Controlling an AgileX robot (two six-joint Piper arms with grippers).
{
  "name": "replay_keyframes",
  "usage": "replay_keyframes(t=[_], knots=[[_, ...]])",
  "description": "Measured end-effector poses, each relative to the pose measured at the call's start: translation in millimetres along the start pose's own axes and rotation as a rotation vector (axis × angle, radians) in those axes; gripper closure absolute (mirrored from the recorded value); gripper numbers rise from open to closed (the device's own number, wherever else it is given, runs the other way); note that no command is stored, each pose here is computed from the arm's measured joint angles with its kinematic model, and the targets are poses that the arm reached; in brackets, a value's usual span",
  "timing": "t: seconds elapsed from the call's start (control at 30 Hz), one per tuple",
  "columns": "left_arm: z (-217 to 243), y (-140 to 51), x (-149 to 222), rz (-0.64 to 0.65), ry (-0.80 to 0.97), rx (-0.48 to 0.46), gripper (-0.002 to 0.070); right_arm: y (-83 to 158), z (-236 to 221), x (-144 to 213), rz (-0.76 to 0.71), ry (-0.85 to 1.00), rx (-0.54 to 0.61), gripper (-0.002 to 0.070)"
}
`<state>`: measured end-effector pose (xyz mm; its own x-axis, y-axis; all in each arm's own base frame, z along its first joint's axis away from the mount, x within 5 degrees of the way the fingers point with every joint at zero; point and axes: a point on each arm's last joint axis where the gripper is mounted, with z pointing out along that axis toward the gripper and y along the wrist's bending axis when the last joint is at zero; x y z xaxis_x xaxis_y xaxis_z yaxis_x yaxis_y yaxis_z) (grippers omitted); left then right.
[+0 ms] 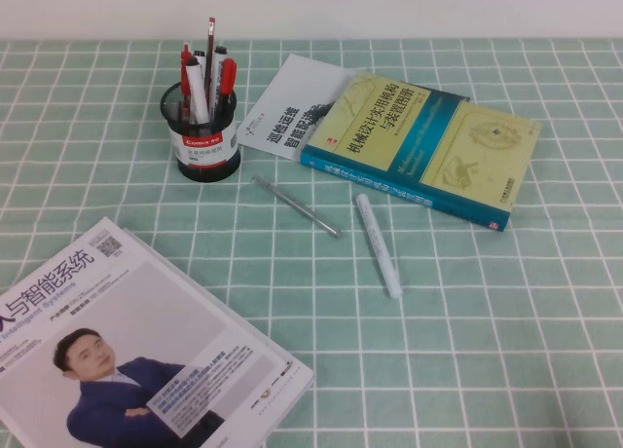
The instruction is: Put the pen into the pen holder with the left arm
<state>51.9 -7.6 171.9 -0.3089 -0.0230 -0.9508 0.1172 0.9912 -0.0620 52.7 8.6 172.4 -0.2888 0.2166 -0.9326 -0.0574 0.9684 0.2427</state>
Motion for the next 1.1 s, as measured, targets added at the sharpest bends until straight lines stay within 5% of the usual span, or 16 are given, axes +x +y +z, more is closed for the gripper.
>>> replay_keyframes(t=[1.1], knots=[[0.2,-0.3,-5.0,-0.007,-0.064,0.005,0.0675,0.0,0.0,0.0,0.0,0.0,0.0,0.0696]])
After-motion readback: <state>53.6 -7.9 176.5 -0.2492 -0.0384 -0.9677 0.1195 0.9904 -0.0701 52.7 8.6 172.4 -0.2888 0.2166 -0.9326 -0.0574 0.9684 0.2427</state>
